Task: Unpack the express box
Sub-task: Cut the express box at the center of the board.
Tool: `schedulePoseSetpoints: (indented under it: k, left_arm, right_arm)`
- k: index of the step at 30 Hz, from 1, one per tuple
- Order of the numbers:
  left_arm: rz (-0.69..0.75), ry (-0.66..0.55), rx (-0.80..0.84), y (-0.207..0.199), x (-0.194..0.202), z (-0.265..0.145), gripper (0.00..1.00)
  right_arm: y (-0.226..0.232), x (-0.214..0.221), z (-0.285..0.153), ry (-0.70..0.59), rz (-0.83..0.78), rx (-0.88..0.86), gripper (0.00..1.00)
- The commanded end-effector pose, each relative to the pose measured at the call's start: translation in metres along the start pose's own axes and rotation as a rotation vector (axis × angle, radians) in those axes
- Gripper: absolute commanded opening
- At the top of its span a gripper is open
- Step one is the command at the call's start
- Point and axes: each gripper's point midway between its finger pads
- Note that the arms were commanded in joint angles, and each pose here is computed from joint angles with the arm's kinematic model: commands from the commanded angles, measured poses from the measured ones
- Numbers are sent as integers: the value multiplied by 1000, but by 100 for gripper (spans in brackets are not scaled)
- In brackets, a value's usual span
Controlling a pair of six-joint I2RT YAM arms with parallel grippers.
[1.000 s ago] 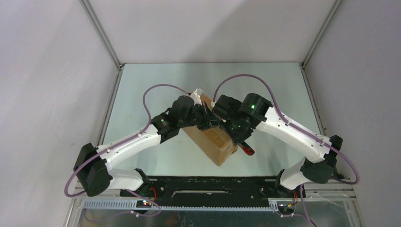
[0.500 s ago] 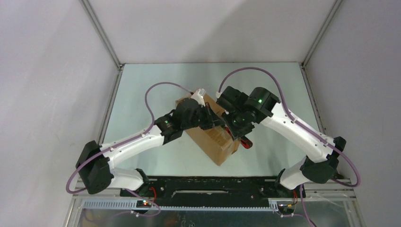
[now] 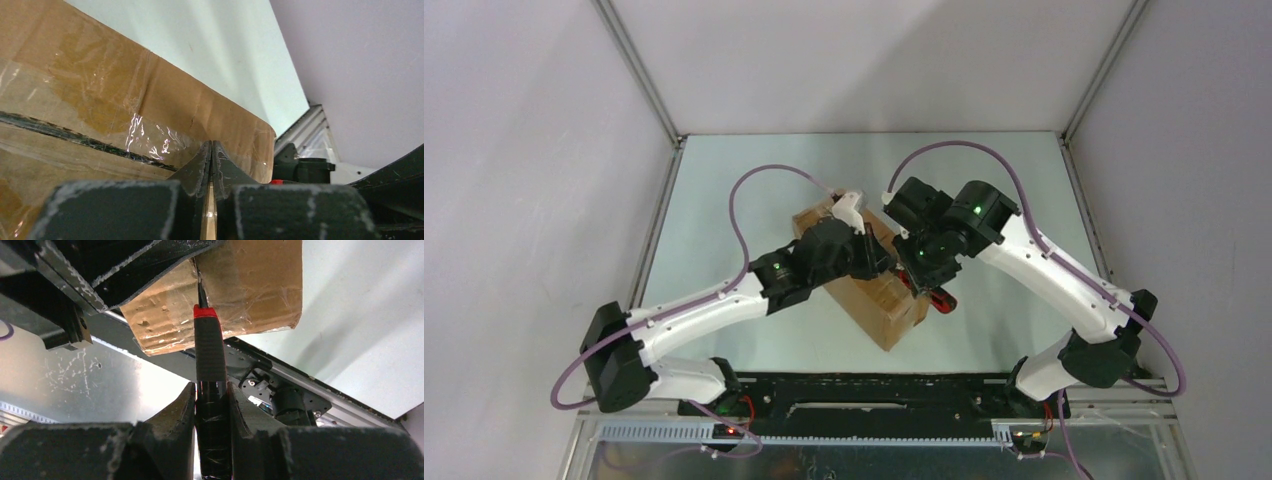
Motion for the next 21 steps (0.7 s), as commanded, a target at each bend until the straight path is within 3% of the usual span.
schedulePoseSetpoints:
  k: [1,9,21]
  left_arm:
    - [225,175,-191,53,57,-18,8]
    - [280,176,-168,49,74,-13,9]
    - [216,245,-157,56,101,-3,8]
  right_arm:
    - [-12,-32,-10,-164,89,41,0]
    - [-8,-49,-4,-247,183,2,0]
    - [4,-45,12,-298,258,-135,0]
Point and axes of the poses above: each gripper's point midway between its finger pads, its own z axis out along the fingers, its own y axis along the line the jaws close on, x = y × z, and after that the axes turned 7 degrees about z, right-handed
